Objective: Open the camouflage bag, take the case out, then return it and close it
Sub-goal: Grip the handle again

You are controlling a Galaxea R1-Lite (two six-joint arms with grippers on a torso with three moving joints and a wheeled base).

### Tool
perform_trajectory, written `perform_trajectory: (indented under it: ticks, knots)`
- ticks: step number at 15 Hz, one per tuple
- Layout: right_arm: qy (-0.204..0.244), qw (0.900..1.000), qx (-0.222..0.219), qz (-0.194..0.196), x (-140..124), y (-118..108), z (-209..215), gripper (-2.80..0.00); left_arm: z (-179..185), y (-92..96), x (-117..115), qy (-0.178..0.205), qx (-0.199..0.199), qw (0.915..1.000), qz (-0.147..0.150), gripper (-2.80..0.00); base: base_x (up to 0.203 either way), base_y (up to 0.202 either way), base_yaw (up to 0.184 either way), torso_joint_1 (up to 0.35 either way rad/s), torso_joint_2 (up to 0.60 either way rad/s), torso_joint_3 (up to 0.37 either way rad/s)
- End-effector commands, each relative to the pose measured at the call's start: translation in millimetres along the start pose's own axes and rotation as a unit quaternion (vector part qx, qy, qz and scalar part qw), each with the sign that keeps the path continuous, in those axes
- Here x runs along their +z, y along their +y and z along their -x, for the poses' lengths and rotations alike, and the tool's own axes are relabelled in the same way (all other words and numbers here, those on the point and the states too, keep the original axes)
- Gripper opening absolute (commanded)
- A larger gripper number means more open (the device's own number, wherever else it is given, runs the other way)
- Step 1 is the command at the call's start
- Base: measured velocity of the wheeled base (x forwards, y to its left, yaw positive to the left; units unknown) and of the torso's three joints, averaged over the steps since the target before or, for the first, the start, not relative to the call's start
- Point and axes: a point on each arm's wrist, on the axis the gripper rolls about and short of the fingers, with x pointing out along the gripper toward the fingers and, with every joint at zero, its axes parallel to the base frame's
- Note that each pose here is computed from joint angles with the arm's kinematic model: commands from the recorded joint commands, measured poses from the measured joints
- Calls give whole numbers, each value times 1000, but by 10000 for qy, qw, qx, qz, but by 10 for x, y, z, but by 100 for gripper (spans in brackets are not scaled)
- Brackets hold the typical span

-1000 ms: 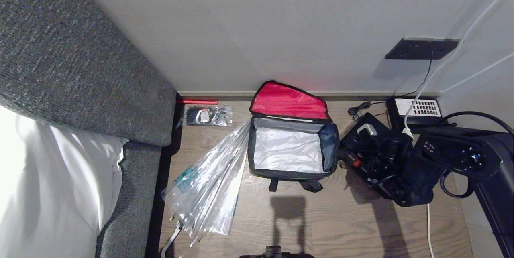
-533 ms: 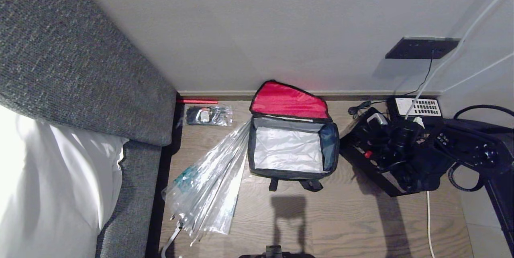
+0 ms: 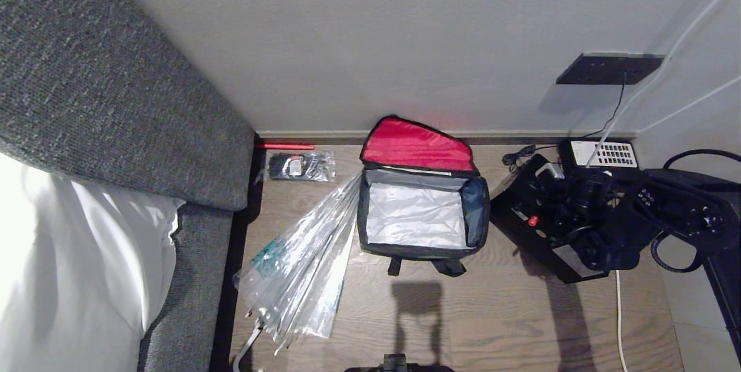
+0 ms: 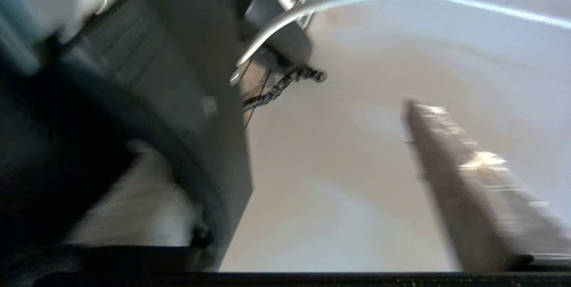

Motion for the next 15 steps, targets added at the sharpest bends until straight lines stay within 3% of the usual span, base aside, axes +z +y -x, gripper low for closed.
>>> perform_trajectory:
  ticks: [1, 10, 15]
  knots:
    - [13, 10000, 31, 64, -34, 16, 29, -280, 1, 0, 0, -10, 1, 10000, 0, -280, 0, 0, 0, 0, 0, 0]
    - [40, 9999, 117, 103, -77, 45, 93, -280, 1, 0, 0, -10, 14, 10000, 0, -280, 0, 0, 0, 0, 0, 0]
    - [-84, 9998, 148, 96, 5, -83, 238, -280, 1, 0, 0, -10, -1, 10000, 0, -280, 0, 0, 0, 0, 0, 0]
